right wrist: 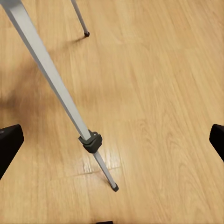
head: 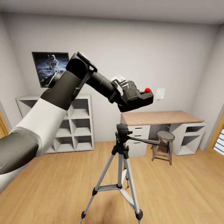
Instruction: Attach the digital camera to the camera tripod in the bedroom.
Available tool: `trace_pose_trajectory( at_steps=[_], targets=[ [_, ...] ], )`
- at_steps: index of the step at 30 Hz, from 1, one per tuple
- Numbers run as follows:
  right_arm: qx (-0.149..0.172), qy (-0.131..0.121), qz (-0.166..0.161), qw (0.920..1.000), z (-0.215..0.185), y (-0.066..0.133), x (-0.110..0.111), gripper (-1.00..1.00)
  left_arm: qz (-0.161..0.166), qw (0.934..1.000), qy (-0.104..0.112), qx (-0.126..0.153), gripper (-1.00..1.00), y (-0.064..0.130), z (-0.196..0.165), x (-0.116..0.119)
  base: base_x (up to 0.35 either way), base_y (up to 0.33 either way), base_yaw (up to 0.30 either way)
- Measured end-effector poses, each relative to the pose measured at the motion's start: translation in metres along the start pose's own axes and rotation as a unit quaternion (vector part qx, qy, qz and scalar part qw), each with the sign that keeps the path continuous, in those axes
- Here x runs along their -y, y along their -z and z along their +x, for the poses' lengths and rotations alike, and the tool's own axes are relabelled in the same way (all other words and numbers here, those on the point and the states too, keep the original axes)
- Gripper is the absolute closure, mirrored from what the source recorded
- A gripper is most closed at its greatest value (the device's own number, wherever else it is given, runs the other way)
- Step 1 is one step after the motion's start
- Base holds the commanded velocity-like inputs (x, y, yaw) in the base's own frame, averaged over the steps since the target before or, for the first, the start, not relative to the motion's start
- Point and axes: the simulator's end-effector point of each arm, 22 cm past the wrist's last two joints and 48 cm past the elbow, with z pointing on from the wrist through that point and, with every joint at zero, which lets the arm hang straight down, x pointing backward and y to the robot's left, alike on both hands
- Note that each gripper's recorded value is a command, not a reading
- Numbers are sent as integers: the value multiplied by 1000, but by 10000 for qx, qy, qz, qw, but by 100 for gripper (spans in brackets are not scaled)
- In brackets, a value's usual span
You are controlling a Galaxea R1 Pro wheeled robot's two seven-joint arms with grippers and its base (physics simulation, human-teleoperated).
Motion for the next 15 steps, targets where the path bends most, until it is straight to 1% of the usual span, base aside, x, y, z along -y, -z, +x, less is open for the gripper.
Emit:
trace_pose_trajectory(
  at_steps=[3, 4, 6, 9, 12, 15],
  targets=[
    [0, 1, -1, 10000, 0, 0, 0, -100, 188, 9997, -126, 32, 100, 7, 6, 10, 0, 0, 0],
    [2, 1, -1, 10000, 0, 0, 0, -100, 312, 9993, -178, 25, 100, 11, 12, 16, 0, 0, 0],
    [3, 0, 0, 10000, 0, 0, 0, -100, 410, 9990, -192, -3, 100, 14, 19, 19, 0, 0, 0],
    [4, 1, -1, 10000, 0, 0, 0, -100, 470, 9988, -164, -39, 100, 20, 29, 19, 0, 0, 0],
    [5, 1, -1, 10000, 0, 0, 0, -100, 446, 9989, -76, -84, 100, 27, 41, 13, 0, 0, 0],
    [3, 1, -1, 10000, 0, 0, 0, -100, 430, 9990, -18, -113, 100, 31, 47, 9, 0, 0, 0]
  ],
)
